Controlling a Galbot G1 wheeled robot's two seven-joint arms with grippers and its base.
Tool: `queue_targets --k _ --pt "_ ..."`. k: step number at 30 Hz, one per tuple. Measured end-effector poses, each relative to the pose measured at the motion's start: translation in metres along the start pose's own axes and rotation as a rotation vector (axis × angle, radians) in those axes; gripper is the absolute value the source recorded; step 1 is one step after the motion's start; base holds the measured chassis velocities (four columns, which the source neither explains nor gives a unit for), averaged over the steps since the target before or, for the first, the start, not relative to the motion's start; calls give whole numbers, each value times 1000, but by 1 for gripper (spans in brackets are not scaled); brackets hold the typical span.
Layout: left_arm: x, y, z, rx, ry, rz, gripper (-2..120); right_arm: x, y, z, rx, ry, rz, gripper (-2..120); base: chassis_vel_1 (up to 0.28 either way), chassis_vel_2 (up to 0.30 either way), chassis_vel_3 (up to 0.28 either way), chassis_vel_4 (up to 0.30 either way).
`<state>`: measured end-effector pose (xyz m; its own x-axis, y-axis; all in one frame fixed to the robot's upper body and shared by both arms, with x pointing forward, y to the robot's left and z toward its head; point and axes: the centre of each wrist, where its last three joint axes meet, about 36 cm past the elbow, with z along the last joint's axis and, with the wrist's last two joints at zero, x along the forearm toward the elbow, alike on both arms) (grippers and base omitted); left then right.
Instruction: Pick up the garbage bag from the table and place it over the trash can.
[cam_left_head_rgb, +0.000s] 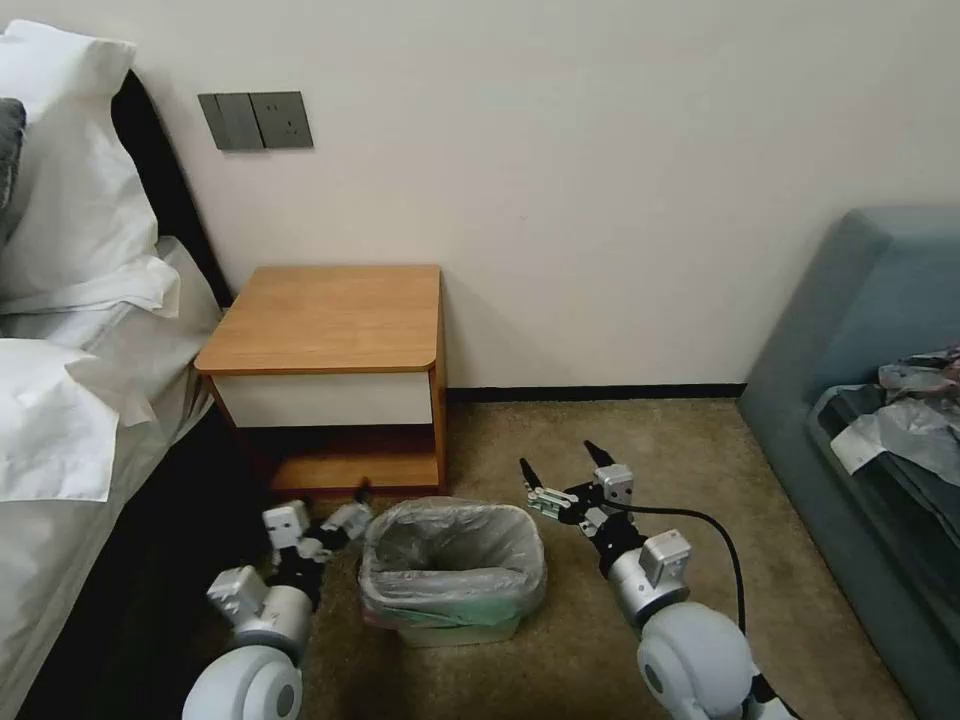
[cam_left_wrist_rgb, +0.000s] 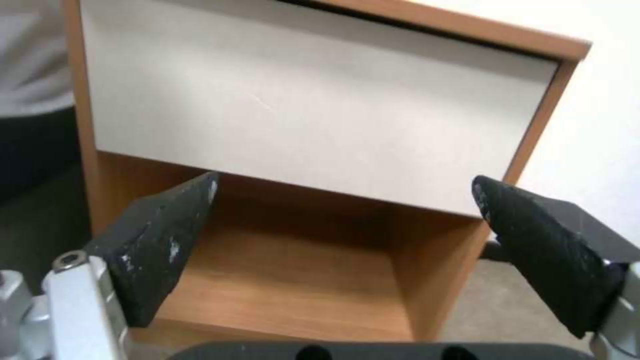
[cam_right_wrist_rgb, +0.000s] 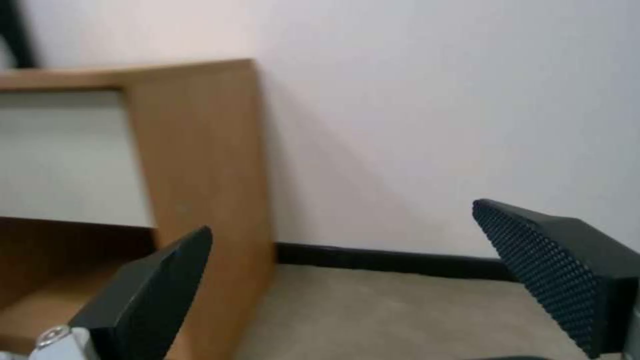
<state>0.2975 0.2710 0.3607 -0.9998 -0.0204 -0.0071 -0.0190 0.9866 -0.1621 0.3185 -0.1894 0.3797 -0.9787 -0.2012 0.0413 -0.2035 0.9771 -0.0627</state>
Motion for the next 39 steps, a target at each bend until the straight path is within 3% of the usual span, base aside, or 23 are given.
queue_targets --k 4,10,39 --pt "10 7 14 -37 -2 -37 100 8 3 17 -36 -9 59 100 0 0 0 0" --pt "18 3 28 -45 4 -30 100 11 7 23 -53 -26 66 100 0 0 0 0" --pt "18 2 28 -41 11 -27 100 10 6 22 -56 -26 59 100 0 0 0 0"
